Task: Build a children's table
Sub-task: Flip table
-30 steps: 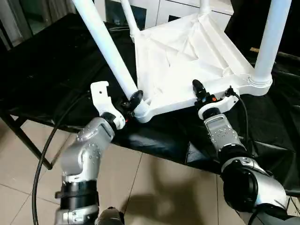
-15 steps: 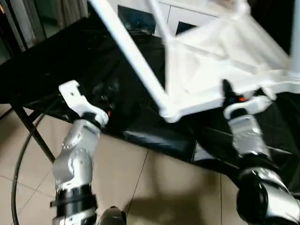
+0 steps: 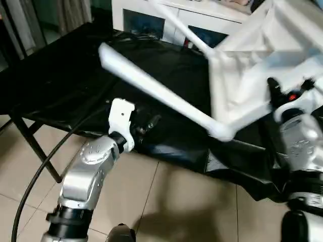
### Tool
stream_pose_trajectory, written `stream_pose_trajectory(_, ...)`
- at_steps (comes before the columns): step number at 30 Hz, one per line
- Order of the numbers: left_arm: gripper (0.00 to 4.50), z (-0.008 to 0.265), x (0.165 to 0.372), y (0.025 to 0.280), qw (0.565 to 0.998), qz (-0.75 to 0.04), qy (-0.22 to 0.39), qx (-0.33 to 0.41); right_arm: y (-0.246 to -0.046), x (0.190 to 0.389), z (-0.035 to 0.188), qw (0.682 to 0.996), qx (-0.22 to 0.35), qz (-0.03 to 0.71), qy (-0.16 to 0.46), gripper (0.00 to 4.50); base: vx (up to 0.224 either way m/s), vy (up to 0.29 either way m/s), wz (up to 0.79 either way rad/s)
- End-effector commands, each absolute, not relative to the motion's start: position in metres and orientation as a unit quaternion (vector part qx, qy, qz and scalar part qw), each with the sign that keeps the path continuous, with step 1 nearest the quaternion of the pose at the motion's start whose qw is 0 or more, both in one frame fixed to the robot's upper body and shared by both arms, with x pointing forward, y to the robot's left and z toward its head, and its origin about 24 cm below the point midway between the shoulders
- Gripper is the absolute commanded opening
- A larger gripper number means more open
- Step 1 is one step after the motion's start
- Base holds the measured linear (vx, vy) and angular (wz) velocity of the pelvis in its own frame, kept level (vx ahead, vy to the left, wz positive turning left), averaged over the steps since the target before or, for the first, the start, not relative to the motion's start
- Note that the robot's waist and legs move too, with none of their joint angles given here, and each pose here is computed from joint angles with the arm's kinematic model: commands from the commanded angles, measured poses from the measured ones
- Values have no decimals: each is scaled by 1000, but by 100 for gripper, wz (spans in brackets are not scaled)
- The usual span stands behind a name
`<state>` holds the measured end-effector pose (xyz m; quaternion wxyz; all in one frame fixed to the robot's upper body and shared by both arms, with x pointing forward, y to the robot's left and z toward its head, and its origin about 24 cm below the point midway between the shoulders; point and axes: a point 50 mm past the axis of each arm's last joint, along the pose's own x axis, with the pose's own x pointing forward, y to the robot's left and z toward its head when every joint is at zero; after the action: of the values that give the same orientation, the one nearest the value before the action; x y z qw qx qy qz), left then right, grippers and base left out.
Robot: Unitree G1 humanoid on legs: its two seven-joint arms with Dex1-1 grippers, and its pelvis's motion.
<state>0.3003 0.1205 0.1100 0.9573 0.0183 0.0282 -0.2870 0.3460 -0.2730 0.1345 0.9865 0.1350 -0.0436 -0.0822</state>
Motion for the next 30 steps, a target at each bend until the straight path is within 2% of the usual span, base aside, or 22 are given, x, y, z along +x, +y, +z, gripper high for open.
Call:
stream_pose_trajectory(1, 319, 120, 300, 113, 950, -308, 13, 39, -288, 339, 139, 988, 90, -125, -33, 205, 0, 0, 0)
stream_pose_trajectory(5, 319, 128, 299, 108, 942, -329, 4, 66, -285, 338, 146, 990, 61, -120, -29, 204, 0, 0, 0)
stream_pose_trajectory(6, 319, 133, 298, 105, 937, -340, -3, 84, -284, 339, 149, 992, 38, -113, -29, 204, 0, 0, 0)
stream_pose_trajectory(22, 319, 145, 297, 96, 919, -369, -22, 140, -279, 343, 159, 996, -28, -81, -23, 193, 0, 0, 0)
stream_pose_trajectory(24, 319, 150, 298, 92, 912, -376, -31, 160, -274, 344, 159, 996, -60, -66, -16, 193, 0, 0, 0)
stream_pose_trajectory(26, 346, 154, 298, 88, 902, -393, -37, 177, -269, 345, 158, 995, -82, -48, -13, 193, 0, 0, 0)
stream_pose_trajectory(27, 353, 154, 298, 88, 902, -393, -37, 177, -269, 345, 158, 995, -82, -48, -13, 227, 0, 0, 0)
stream_pose_trajectory(28, 356, 161, 301, 84, 891, -396, -58, 213, -263, 346, 154, 996, -82, -42, -10, 248, 0, 0, 0)
stream_pose_trajectory(30, 366, 168, 304, 80, 885, -398, -73, 232, -260, 347, 150, 996, -74, -45, -10, 262, 0, 0, 0)
